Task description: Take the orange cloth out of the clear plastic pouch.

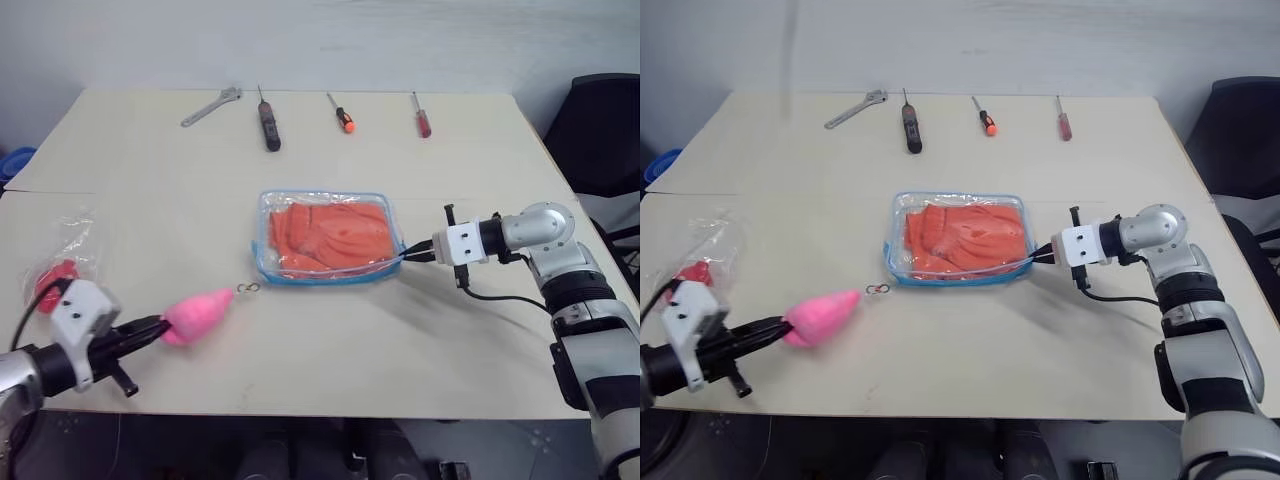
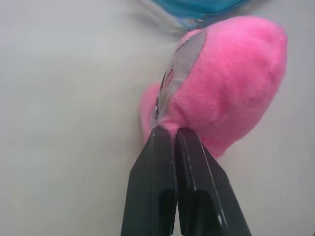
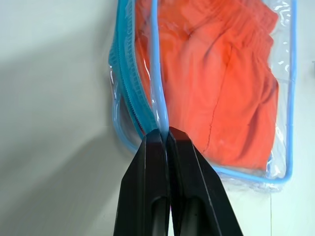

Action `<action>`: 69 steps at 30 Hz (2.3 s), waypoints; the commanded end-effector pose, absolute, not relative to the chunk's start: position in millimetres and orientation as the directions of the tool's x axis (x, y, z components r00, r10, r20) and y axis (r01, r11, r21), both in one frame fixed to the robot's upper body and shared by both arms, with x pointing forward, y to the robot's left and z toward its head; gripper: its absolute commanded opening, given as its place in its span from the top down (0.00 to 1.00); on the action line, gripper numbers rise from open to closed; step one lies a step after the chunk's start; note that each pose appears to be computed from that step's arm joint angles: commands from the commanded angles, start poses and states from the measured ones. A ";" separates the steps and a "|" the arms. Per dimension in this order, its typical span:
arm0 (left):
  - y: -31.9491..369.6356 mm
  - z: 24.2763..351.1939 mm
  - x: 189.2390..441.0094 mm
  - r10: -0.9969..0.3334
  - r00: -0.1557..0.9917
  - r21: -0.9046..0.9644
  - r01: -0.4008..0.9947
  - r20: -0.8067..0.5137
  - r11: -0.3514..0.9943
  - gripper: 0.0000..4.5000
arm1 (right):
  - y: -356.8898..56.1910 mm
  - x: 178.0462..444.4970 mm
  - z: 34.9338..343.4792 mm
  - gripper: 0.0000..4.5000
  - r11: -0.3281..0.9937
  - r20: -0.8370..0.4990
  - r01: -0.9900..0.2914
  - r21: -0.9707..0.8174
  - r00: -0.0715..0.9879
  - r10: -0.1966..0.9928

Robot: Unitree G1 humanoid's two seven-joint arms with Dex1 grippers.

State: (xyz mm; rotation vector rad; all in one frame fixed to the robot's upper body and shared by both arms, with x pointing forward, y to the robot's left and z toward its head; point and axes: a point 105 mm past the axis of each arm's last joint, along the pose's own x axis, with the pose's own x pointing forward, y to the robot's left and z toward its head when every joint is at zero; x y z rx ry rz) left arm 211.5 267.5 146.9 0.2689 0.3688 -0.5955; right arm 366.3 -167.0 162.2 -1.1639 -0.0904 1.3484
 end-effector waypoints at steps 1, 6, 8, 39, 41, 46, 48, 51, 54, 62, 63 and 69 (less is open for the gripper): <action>282.5 155.1 214.2 -0.445 0.811 0.166 0.533 -0.378 0.830 1.00 | -161.6 371.9 176.2 0.99 -0.181 -0.501 -0.663 -0.727 0.331 0.800; 263.3 140.7 218.5 -0.504 0.770 0.127 0.588 -0.391 0.799 1.00 | -157.3 375.4 176.8 0.99 -0.128 -0.476 -0.693 -0.709 0.336 0.813; 261.8 136.7 221.8 -0.505 0.770 0.114 0.585 -0.390 0.803 0.90 | -158.9 375.2 176.8 0.90 -0.103 -0.465 -0.710 -0.697 0.338 0.819; 161.3 161.3 319.4 -0.637 0.623 0.613 0.737 -0.454 0.285 0.48 | -127.3 276.2 164.2 0.10 0.117 -0.310 -0.958 -0.262 0.199 0.930; 157.4 161.6 321.4 -0.651 0.619 0.610 0.738 -0.439 0.289 0.48 | -126.8 274.6 162.7 0.10 0.125 -0.308 -0.958 -0.259 0.204 0.929; 154.0 154.9 317.1 -0.673 0.597 0.585 0.757 -0.437 0.292 0.52 | -125.2 270.6 154.8 0.09 0.139 -0.312 -0.958 -0.251 0.215 0.925; 152.7 152.6 315.6 -0.684 0.587 0.571 0.766 -0.432 0.297 0.60 | -125.7 271.2 154.2 0.08 0.145 -0.313 -0.957 -0.253 0.223 0.923; 150.0 151.3 314.3 -0.704 0.579 0.545 0.776 -0.412 0.318 0.81 | -127.6 272.2 153.5 0.08 0.155 -0.315 -0.953 -0.259 0.235 0.920; 146.4 152.1 313.4 -0.720 0.576 0.516 0.782 -0.387 0.349 1.00 | -129.8 272.3 151.8 0.08 0.157 -0.324 -0.951 -0.267 0.242 0.915; 141.4 162.1 316.6 -0.738 0.626 0.370 0.767 -0.251 0.525 1.00 | -131.7 275.1 140.6 0.08 0.140 -0.365 -0.942 -0.306 0.251 0.896; 141.4 164.3 317.2 -0.739 0.634 0.347 0.763 -0.230 0.546 1.00 | -131.4 276.9 138.3 0.12 0.129 -0.376 -0.937 -0.324 0.253 0.891; 139.8 169.3 315.3 -0.744 0.644 0.271 0.758 -0.175 0.593 1.00 | -118.6 301.5 139.0 0.50 0.134 -0.355 -0.883 -0.450 0.315 0.880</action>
